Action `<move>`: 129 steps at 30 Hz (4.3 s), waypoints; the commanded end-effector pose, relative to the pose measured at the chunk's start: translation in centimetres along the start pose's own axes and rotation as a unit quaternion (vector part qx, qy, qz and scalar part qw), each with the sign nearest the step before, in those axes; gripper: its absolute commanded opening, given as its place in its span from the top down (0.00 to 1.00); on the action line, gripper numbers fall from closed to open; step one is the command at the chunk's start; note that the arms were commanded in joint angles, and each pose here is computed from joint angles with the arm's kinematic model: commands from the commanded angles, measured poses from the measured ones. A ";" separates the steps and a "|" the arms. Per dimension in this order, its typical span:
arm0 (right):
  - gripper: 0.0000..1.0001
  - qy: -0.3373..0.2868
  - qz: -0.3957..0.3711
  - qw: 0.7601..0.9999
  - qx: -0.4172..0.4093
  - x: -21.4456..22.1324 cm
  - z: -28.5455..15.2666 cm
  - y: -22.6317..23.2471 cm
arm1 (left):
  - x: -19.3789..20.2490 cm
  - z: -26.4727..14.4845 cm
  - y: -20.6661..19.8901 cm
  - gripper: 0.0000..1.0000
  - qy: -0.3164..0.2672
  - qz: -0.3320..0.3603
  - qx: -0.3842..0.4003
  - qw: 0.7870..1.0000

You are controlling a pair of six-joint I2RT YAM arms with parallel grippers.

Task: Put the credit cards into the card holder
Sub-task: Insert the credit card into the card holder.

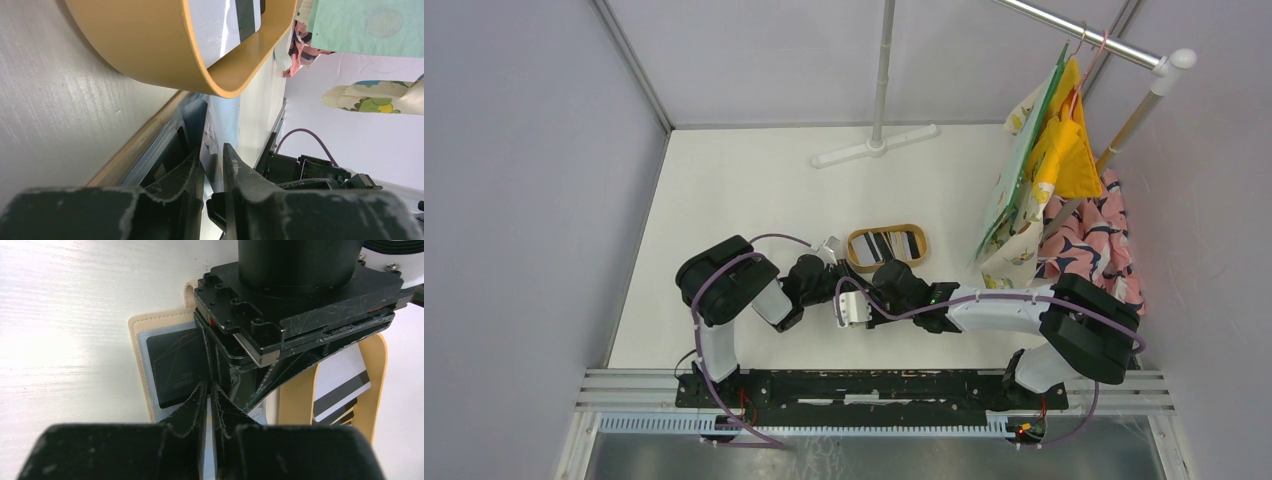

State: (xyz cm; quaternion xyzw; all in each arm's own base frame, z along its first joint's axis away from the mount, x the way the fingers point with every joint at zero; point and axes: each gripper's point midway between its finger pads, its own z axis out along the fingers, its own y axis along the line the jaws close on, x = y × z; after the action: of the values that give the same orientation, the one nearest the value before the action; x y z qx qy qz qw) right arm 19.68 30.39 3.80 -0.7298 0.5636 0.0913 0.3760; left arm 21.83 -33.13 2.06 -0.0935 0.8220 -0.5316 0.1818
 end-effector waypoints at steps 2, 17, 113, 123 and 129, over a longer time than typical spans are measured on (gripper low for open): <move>0.89 0.019 -0.011 0.998 0.053 -0.1 -0.3 -2.4 | 1.0 -0.3 2.3 0.69 0.017 0.002 -0.045 0.999; 0.90 0.051 0.001 0.998 0.045 2.6 -1.3 -3.0 | 0.7 -1.0 2.3 0.64 0.011 0.019 -0.062 0.998; 0.84 -0.085 0.088 0.985 -0.123 7.6 -6.1 0.5 | -2.5 -3.2 -4.1 0.71 -0.059 0.246 -0.042 0.967; 0.86 -0.056 0.078 0.988 -0.121 9.0 -5.5 0.5 | -2.6 -2.3 -2.6 0.85 -0.055 0.279 -0.098 0.954; 0.86 -0.042 0.084 0.990 -0.109 9.5 -5.2 0.0 | -1.2 -1.2 -2.6 0.87 -0.037 0.298 -0.122 0.946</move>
State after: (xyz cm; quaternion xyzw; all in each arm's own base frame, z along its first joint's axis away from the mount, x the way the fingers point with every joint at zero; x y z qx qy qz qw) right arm 19.57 19.54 1.67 -0.7094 0.5938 0.2427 0.2920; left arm 21.62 -31.73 4.65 0.0870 0.8655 -0.3702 0.3260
